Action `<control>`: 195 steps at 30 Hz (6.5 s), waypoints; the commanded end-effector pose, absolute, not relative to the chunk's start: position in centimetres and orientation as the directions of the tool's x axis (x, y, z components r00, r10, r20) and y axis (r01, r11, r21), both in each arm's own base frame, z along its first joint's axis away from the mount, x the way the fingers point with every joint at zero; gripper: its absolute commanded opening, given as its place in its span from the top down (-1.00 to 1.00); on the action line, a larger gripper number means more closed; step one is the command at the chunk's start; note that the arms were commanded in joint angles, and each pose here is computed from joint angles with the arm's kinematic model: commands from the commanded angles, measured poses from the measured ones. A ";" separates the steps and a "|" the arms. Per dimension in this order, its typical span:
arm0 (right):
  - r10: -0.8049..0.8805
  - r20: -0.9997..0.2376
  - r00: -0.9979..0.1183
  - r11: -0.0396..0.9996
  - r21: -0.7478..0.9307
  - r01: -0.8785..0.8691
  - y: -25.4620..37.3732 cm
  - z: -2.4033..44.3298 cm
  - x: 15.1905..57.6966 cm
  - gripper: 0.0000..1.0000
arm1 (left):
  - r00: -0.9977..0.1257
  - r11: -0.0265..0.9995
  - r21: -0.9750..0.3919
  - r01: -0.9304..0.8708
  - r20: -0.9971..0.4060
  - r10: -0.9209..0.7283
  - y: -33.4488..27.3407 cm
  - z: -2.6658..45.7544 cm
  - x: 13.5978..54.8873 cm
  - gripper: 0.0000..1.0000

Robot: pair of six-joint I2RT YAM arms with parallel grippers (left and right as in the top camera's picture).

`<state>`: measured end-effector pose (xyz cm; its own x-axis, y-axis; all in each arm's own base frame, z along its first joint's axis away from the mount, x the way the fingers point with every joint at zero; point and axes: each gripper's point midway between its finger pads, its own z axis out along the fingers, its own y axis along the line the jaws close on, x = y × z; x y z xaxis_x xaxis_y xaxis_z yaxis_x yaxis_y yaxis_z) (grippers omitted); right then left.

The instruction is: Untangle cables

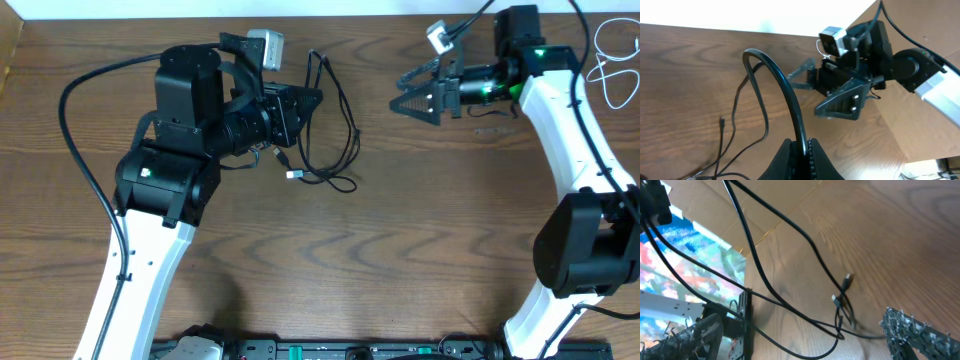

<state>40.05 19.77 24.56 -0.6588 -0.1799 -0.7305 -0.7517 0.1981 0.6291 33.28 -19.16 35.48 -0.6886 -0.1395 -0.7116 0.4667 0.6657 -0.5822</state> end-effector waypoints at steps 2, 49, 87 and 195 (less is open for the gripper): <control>-0.203 -0.771 -0.604 0.122 0.592 -0.797 22.2 26.1 38.8 -0.93 | -0.703 0.647 -0.603 0.467 -0.697 -0.142 -20.1 35.7 32.7 0.85; -0.151 -0.763 -0.628 -0.008 0.637 -0.771 31.9 32.6 38.3 -0.08 | -0.598 0.646 -0.760 0.065 -0.549 -0.585 -17.3 35.7 40.2 0.85; -0.067 -0.716 -0.695 0.161 0.679 -0.716 32.3 32.2 41.2 0.98 | -0.589 0.620 -0.784 0.009 -0.505 -0.631 -17.4 35.4 40.2 0.77; 0.190 -0.586 -0.788 0.887 0.446 -0.118 -0.2 22.1 48.4 -0.99 | -0.794 0.948 -0.317 -0.014 -0.573 -0.203 -9.4 25.7 35.8 0.85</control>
